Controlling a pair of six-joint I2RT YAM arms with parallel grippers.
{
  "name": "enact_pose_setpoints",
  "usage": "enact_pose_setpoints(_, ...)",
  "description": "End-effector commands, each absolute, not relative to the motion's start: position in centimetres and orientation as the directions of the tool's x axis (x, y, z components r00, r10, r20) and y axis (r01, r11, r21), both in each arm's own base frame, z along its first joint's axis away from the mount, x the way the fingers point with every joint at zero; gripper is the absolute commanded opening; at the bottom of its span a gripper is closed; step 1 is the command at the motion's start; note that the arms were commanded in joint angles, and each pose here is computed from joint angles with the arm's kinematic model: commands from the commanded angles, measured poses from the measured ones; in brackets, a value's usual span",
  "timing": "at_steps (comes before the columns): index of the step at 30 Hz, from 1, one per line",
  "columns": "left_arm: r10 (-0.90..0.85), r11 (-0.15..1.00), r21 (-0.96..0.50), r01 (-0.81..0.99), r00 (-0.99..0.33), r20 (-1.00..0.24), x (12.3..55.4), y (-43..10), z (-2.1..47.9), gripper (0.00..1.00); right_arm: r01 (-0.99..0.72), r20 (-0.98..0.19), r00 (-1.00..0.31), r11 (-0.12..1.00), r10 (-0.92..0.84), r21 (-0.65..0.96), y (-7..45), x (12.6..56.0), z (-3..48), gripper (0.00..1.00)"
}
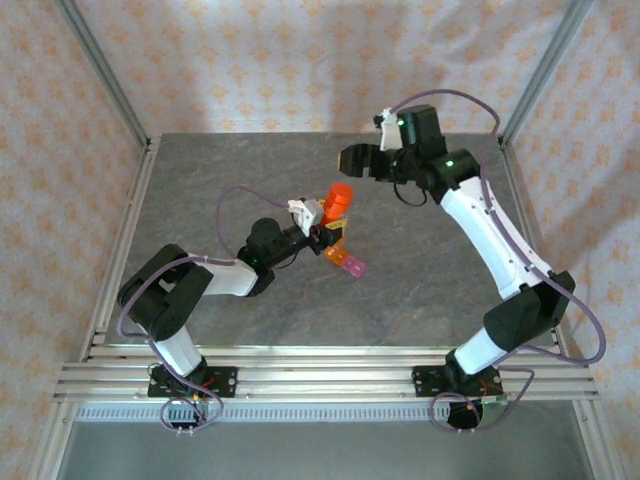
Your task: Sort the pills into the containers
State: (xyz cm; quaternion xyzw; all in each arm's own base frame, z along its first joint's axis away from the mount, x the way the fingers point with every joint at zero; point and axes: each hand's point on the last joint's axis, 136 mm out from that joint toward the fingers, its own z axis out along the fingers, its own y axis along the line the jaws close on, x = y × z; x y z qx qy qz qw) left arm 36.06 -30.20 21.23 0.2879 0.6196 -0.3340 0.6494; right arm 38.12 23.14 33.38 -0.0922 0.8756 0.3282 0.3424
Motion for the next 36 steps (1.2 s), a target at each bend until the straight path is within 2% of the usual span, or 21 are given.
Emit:
enact_pose_setpoints(1,-0.176,0.525,-0.038,0.850,0.065,-0.982,35.3,-30.1,25.6,0.00,-0.513,-0.664,-0.746,0.688,-0.060,0.514,23.0,37.4,34.4,0.80)
enact_pose_setpoints(6,-0.184,0.496,-0.065,0.866,0.032,-0.982,35.6,-29.3,25.5,0.00,-0.624,-0.640,-0.736,0.590,-0.221,0.512,23.8,36.0,34.7,0.79)
enact_pose_setpoints(11,-0.183,0.468,-0.077,0.881,0.012,-0.983,35.6,-29.4,25.5,0.00,-0.671,-0.637,-0.718,0.518,-0.278,0.530,24.9,35.2,35.0,0.76)
enact_pose_setpoints(18,-0.190,0.432,-0.096,0.897,-0.013,-0.982,35.7,-29.9,25.5,0.00,-0.677,-0.606,-0.714,0.568,-0.351,0.469,25.3,35.4,32.9,0.77)
enact_pose_setpoints(26,-0.193,0.427,-0.097,0.899,-0.014,-0.981,35.7,-29.9,25.6,0.00,-0.688,-0.580,-0.710,0.566,-0.399,0.454,26.4,34.8,31.4,0.77)
enact_pose_setpoints(36,-0.196,0.426,-0.098,0.900,-0.014,-0.981,35.6,-29.9,25.8,0.00,-0.689,-0.558,-0.715,0.562,-0.422,0.458,27.1,34.4,30.5,0.69)
